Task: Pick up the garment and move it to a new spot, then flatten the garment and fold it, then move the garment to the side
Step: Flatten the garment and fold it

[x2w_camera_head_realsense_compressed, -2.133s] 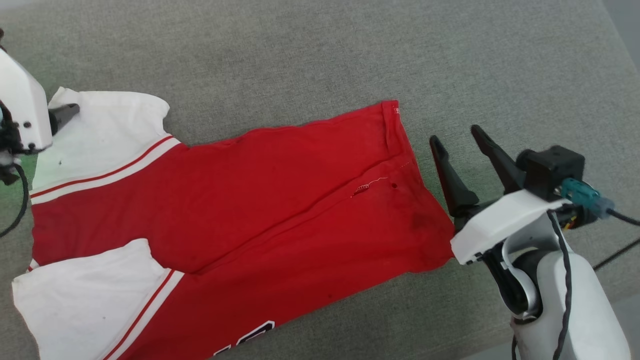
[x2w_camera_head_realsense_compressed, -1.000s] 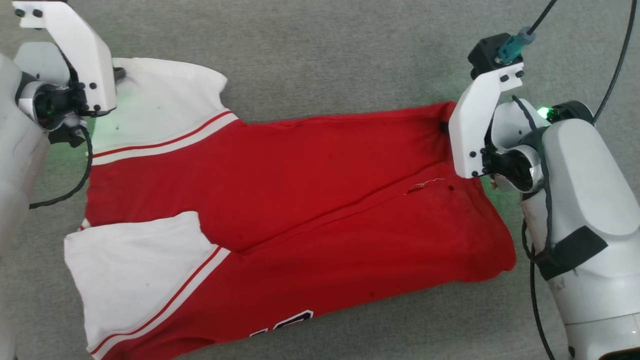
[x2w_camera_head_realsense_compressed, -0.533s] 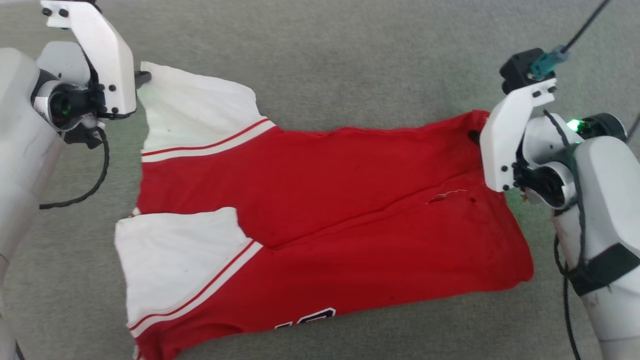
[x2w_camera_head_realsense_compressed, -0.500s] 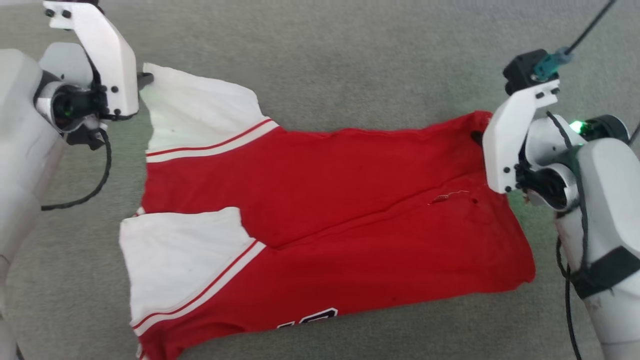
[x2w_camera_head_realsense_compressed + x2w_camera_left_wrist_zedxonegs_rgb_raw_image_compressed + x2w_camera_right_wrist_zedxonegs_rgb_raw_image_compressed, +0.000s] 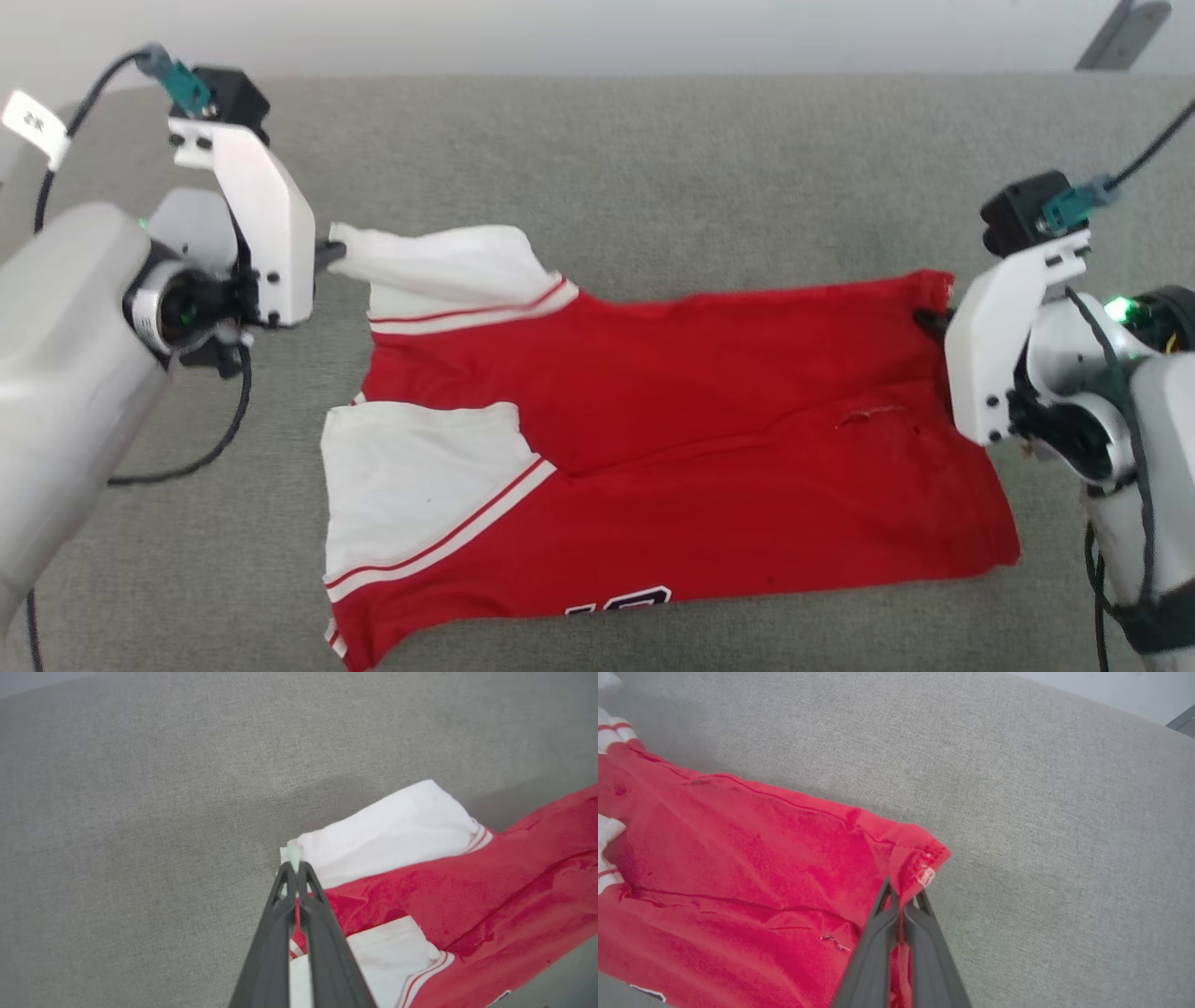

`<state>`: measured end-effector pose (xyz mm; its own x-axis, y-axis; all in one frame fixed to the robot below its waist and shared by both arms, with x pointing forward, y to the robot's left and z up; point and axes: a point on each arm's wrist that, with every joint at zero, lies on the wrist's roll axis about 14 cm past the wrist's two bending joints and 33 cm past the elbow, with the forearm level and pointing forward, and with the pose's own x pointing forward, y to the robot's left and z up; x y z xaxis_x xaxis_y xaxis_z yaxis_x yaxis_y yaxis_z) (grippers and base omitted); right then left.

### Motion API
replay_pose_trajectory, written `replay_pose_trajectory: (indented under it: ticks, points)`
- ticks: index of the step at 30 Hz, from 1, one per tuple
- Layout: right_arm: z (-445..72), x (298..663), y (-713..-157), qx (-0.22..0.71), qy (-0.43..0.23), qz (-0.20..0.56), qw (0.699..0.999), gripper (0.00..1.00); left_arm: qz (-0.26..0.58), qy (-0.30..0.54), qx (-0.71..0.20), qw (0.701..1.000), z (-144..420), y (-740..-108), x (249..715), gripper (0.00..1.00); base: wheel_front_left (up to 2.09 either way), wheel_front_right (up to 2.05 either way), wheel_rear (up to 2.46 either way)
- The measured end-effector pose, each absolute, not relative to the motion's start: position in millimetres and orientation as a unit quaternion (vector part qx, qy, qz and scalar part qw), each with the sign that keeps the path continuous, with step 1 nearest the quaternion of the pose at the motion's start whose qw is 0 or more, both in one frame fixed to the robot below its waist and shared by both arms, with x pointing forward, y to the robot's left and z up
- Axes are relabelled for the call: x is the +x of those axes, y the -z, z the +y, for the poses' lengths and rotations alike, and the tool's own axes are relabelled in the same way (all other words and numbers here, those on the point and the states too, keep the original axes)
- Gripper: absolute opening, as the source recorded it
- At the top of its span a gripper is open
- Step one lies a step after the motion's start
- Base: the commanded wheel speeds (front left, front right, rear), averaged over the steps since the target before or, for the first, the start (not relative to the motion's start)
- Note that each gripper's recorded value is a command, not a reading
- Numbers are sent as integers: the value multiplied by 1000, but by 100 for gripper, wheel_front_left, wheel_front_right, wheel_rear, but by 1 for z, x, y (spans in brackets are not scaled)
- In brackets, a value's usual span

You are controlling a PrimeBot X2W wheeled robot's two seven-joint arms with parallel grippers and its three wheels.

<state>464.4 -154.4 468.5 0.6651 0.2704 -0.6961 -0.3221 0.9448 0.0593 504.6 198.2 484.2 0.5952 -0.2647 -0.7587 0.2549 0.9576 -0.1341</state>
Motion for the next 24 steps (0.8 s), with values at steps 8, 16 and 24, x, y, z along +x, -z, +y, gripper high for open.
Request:
replay_pose_trajectory:
  ticks: [8, 16, 24]
  points:
    - [-153, 436, -479, -33, -176, 369, 912, 0, 418, 141, -24, 897, 197, -490, 453, 0, 0, 0, 0]
    - [-159, 405, -464, -10, -171, 403, 899, 0, 443, 138, -57, 884, 187, -471, 395, 0, 0, 0, 0]
    - [-166, 379, -430, 19, -152, 458, 876, 0, 484, 138, -89, 860, 175, -438, 354, 0, 0, 0, 0]
